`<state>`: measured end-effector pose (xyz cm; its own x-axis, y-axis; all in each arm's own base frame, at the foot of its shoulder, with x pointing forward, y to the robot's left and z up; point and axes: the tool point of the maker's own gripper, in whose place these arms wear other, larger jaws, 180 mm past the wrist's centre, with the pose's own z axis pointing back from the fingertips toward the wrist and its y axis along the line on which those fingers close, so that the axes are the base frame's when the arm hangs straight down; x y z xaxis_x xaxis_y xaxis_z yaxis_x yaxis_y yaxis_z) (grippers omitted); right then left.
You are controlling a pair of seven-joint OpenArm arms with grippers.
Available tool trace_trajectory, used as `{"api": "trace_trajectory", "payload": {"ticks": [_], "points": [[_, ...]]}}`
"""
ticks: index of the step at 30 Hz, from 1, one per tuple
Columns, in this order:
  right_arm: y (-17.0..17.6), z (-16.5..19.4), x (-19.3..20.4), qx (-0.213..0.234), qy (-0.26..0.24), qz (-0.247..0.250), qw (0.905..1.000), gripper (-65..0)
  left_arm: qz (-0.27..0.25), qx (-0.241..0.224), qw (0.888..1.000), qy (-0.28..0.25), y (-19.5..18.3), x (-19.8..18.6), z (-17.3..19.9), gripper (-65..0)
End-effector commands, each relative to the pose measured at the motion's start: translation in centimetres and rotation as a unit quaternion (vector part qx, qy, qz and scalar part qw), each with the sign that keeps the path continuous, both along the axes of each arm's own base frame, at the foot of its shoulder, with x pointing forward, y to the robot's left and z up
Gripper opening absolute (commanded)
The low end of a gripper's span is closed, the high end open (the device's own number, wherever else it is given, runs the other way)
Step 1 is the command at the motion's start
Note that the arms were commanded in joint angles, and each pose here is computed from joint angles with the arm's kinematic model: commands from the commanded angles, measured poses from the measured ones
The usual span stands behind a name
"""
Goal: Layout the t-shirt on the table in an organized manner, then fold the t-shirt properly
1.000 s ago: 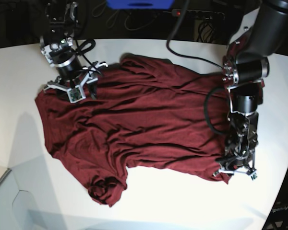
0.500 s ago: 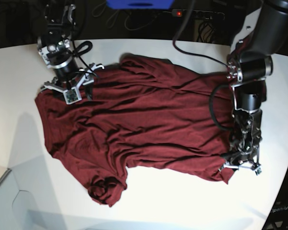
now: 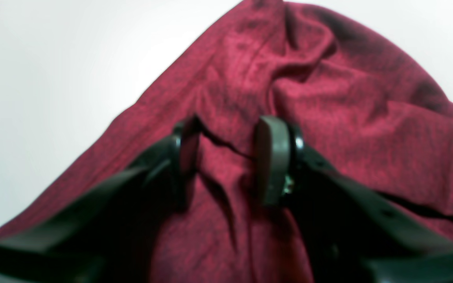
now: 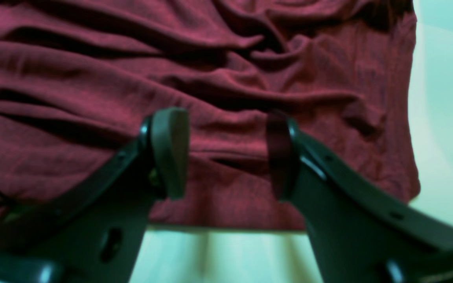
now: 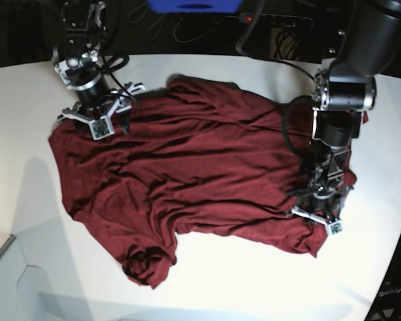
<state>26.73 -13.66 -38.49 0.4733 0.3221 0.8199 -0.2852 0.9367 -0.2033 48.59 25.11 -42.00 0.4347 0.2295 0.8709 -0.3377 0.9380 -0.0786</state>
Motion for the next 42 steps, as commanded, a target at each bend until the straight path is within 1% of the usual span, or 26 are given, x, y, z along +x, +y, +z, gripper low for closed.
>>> {"api": "trace_trajectory", "payload": {"ticks": [1,4,5,6,10,13,15,18,21,23,25,27,32,34,36,41,42], "points": [[0.0,1.4,0.8,0.004,-0.028,0.001,0.9996,-36.3,0.001,0.006,0.999,-0.04,0.4,2.0,2.9,-45.9],[-0.8,1.4,0.7,-0.002,-0.027,-0.006,0.9996,-36.3,0.004,0.01,0.998,-0.059,0.6,2.3,3.6,-57.6],[-1.0,1.3,0.6,-0.003,-0.026,-0.008,0.9996,-36.3,0.004,0.012,0.998,-0.064,0.6,2.5,3.9,-62.5],[-1.1,1.3,0.6,-0.003,-0.026,-0.009,0.9996,-36.4,0.004,0.012,0.997,-0.07,0.6,2.8,4.4,-65.0],[-1.6,1.0,0.1,-0.006,-0.02,-0.016,0.9997,-36.4,0.005,0.011,0.995,-0.098,0.5,4.7,7.1,-65.0],[-1.8,1.0,0.1,-0.007,-0.019,-0.018,0.9996,-36.4,-0.005,0.002,0.99,-0.139,-1.1,7.2,11.1,-65.0],[-1.8,0.8,-0.2,-0.008,-0.016,-0.018,0.9997,-36.4,-0.01,0.005,0.986,-0.168,-1.5,8.6,14.0,-65.0],[-1.8,0.6,-0.6,-0.008,-0.011,-0.018,0.9997,-36.4,-0.02,-0.002,0.978,-0.207,-3.2,11.0,18.6,-65.0],[-1.8,0.3,-1.1,-0.009,-0.006,-0.018,0.9998,-36.4,-0.018,-0.005,0.976,-0.218,-3.3,12.2,20.8,-64.9],[-1.8,0.3,-1.2,-0.009,-0.005,-0.018,0.9998,-36.5,-0.017,-0.006,0.973,-0.232,-3.2,13.1,23.2,-64.8],[-1.8,0.3,-1.2,-0.009,-0.005,-0.018,0.9998,-36.5,-0.016,-0.006,0.971,-0.239,-3.1,13.6,24.4,-62.1],[-1.8,0.2,-1.4,-0.009,-0.003,-0.018,0.9998,-36.5,-0.016,-0.006,0.97,-0.243,-3.1,13.8,25.0,-57.5],[-1.8,-0.4,-2.3,-0.009,0.009,-0.018,0.9998,-36.5,-0.017,-0.005,0.97,-0.244,-3.2,13.7,25.0,-38.7],[-1.8,-0.4,-2.3,-0.008,0.009,-0.018,0.9998,-36.5,-0.016,-0.004,0.97,-0.244,-3.0,13.7,25.0,-33.8],[-1.7,-0.4,-2.3,-0.008,0.009,-0.018,0.9998,-36.5,-0.013,-0.006,0.971,-0.24,-2.8,13.5,24.4,-33.0],[-1.5,-0.4,-2.3,-0.006,0.008,-0.016,0.9998,-36.5,-0.01,-0.01,0.981,-0.195,-2.6,11.7,19.0,-33.0],[-1.5,-0.3,-2.2,-0.006,0.007,-0.016,0.9998,-36.5,-0.007,-0.007,0.983,-0.184,-2.0,11.1,17.7,-33.0]]}}
